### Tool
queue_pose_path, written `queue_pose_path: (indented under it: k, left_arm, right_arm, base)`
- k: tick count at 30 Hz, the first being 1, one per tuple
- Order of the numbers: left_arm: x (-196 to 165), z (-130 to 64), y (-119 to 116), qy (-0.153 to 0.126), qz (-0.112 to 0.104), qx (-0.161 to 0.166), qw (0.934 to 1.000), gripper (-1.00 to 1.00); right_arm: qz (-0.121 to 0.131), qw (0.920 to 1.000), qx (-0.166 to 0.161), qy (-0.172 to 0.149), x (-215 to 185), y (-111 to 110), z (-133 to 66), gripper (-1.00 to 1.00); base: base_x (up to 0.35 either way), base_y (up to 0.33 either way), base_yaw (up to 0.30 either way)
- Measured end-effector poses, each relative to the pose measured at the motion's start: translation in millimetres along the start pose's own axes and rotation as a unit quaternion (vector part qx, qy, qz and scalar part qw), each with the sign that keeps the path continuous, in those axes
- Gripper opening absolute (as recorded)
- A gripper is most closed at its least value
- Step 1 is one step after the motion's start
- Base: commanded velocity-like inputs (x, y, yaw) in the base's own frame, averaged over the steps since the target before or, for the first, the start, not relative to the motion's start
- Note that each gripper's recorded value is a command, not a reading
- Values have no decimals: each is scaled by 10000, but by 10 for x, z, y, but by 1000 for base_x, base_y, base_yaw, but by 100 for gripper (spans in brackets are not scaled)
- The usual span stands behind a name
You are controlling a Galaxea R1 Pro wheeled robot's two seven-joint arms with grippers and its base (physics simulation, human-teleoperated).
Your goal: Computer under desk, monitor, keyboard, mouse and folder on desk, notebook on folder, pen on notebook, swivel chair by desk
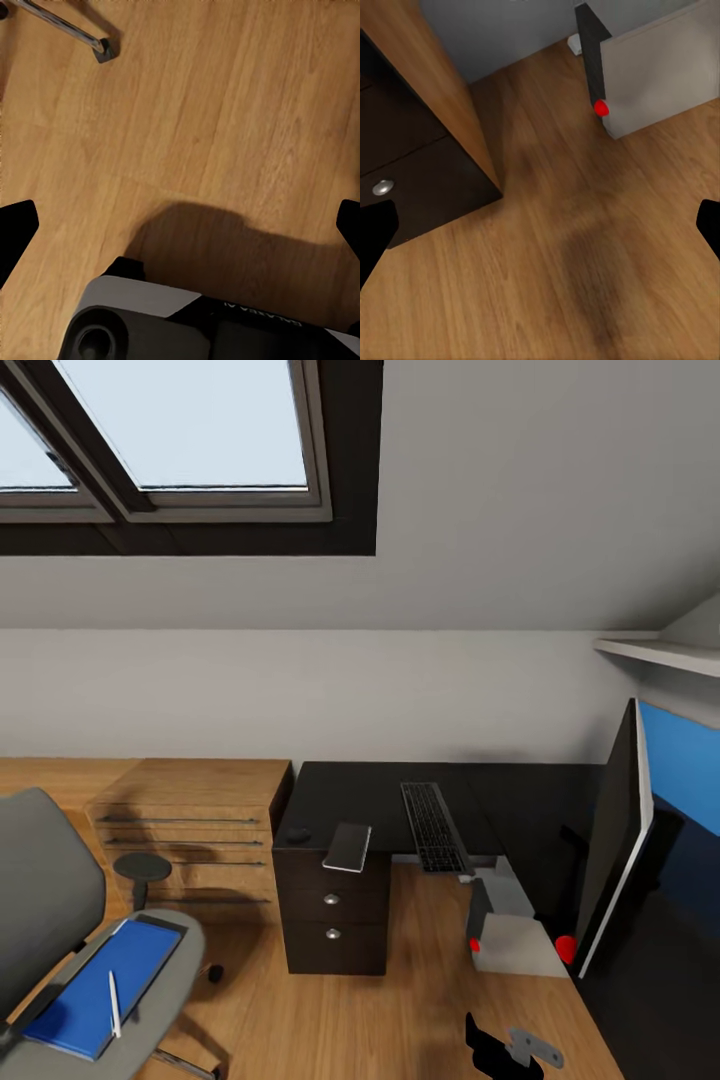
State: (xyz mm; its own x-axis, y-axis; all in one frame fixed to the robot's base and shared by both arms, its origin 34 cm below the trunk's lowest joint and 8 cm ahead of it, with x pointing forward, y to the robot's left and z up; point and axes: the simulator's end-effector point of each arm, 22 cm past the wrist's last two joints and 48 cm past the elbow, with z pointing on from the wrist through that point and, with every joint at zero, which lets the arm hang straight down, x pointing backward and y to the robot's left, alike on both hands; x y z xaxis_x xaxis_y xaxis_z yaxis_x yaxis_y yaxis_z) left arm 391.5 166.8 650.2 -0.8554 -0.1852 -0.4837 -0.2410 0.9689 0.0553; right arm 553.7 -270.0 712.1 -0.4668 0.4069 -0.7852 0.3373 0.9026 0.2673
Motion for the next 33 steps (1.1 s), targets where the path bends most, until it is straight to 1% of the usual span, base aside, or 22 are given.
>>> queue_pose_path:
  k: [33]
  left_arm:
    - [-57, -318, 57, -2, 3, -13, 10000, 100]
  right_arm:
    - [2, 10000, -2, 3, -193, 56, -260, 100]
  base:
    - [0, 0, 0]
